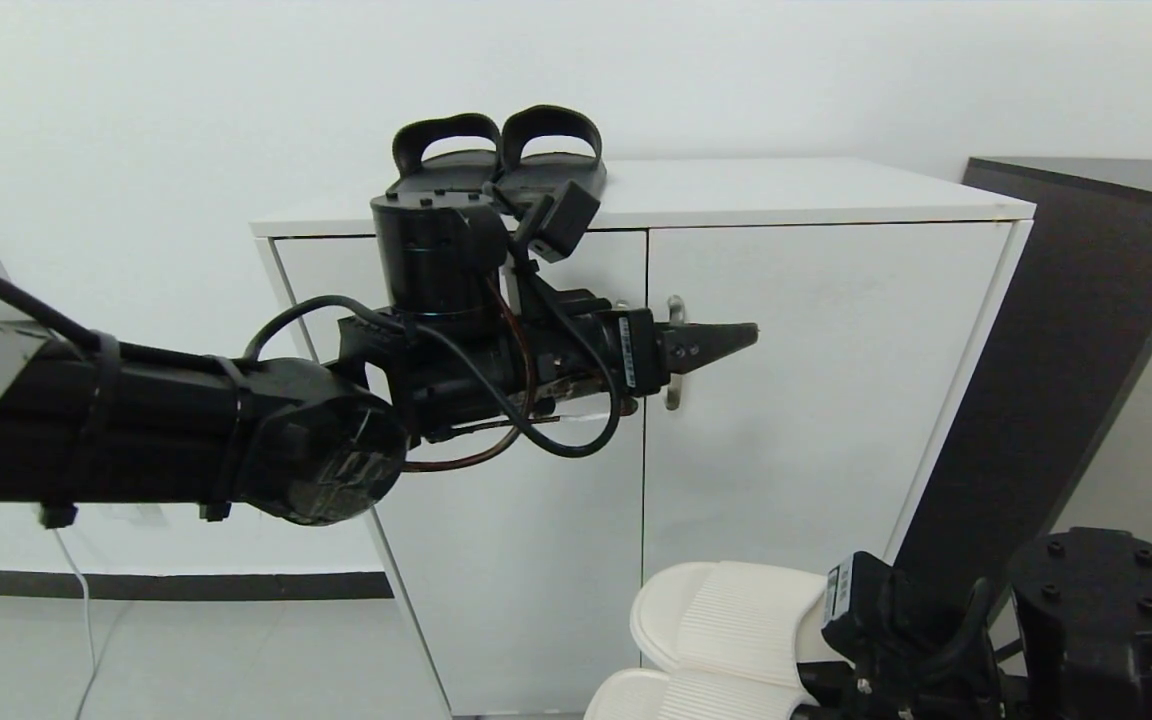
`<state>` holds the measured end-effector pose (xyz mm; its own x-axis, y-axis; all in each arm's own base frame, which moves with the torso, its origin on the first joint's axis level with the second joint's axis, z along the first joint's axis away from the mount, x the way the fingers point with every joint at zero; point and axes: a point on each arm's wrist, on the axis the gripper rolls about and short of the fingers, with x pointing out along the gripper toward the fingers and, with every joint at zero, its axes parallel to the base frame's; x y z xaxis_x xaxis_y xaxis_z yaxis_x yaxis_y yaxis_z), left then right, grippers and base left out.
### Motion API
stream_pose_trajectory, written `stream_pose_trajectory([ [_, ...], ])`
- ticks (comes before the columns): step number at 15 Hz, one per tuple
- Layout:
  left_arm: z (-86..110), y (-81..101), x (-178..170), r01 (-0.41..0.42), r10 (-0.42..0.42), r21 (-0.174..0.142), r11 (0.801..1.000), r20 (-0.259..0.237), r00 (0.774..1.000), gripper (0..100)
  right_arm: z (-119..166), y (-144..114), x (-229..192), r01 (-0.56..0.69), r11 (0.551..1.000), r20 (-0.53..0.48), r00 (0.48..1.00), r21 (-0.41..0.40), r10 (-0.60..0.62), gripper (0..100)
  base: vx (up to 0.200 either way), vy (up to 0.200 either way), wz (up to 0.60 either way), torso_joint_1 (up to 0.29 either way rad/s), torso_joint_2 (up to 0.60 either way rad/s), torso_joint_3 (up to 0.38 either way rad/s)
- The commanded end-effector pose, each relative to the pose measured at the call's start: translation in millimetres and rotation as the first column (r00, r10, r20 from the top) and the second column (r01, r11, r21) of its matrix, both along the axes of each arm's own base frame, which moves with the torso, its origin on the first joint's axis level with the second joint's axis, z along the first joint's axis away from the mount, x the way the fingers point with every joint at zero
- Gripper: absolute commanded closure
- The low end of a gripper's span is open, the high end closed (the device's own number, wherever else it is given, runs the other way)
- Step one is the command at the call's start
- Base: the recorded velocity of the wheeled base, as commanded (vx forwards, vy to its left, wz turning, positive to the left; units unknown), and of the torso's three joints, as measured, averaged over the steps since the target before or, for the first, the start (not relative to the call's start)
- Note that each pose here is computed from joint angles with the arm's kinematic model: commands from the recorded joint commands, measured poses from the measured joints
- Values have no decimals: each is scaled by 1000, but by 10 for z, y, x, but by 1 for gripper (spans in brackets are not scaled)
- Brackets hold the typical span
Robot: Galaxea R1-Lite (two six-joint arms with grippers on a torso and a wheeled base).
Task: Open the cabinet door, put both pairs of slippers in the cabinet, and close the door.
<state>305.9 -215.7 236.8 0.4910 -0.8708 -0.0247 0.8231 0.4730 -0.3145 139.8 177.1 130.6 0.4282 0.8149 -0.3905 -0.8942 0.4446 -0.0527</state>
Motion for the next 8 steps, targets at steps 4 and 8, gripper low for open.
stream_pose_trajectory([
  [4,-84,-32,33,1,-1,13,1000,-21,1000,100,-6,2,-2,-3,1000,-2,1000,-2,3,100,0,0,0,0,0,0],
  [8,-50,34,-106,6,-6,16,1000,-22,1000,100,-33,-14,-21,-8,1000,-9,1000,-11,8,100,0,0,0,0,0,0],
])
